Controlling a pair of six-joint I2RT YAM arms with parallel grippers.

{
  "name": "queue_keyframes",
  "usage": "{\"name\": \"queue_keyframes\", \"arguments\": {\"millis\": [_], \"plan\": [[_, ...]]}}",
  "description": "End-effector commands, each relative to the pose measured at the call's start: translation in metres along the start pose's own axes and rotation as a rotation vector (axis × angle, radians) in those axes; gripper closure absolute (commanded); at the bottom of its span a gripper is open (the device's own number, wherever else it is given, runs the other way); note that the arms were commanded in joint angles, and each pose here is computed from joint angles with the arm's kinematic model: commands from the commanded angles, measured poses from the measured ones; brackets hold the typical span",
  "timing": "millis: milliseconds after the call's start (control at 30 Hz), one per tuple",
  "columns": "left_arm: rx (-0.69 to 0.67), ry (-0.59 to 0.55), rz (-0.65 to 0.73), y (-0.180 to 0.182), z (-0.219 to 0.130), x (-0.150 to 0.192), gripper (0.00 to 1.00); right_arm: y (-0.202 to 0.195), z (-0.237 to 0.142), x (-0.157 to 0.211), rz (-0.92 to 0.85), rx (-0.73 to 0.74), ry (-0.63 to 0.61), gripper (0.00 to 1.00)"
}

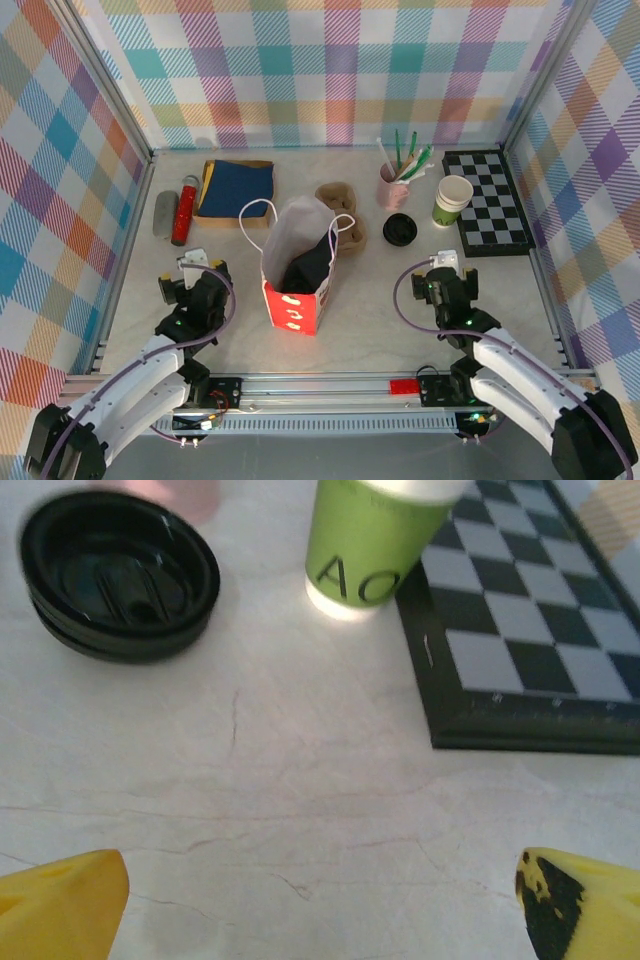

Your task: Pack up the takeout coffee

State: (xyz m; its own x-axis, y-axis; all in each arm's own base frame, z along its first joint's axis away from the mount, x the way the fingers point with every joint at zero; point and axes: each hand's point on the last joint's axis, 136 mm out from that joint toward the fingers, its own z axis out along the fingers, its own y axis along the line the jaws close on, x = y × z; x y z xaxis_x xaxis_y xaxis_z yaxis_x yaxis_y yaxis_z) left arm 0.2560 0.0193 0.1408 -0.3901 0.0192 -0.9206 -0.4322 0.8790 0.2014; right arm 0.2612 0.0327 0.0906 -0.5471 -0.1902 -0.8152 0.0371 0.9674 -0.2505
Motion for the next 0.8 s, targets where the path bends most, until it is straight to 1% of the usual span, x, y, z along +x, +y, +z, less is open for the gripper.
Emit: {"name": "queue_keyframes", "arguments": {"millis": [0, 100, 300, 367, 400, 567, 767], "plan": [[0.011, -0.045, -0.047, -0.007, 0.006, -0.004, 0.0, 0.008, 0.002, -0.038, 0.062, -0.046, -0.145, 0.01], [0.046, -0.047, -0.032, -0.017, 0.009, -0.003, 0.0, 0.002, 0.011, -0.043, 0.083, -0.037, -0.17, 0.01], [0.064, -0.13, -0.047, -0.024, 0.014, -0.013, 0.0, -0.009, 0.027, -0.059, 0.153, -0.045, -0.26, 0.01], [0.095, -0.167, -0.072, -0.029, 0.018, -0.017, 0.0, -0.013, 0.034, -0.062, 0.168, -0.044, -0.272, 0.01], [0.103, -0.179, -0.087, -0.03, 0.021, -0.018, 0.0, -0.014, 0.037, -0.069, 0.175, -0.045, -0.3, 0.01], [0.11, -0.201, -0.114, -0.035, 0.038, -0.022, 0.0, -0.013, 0.046, -0.079, 0.188, -0.051, -0.354, 0.01], [0.119, -0.226, -0.138, -0.04, 0.048, -0.025, 0.0, -0.017, 0.048, -0.081, 0.201, -0.045, -0.379, 0.01]]}}
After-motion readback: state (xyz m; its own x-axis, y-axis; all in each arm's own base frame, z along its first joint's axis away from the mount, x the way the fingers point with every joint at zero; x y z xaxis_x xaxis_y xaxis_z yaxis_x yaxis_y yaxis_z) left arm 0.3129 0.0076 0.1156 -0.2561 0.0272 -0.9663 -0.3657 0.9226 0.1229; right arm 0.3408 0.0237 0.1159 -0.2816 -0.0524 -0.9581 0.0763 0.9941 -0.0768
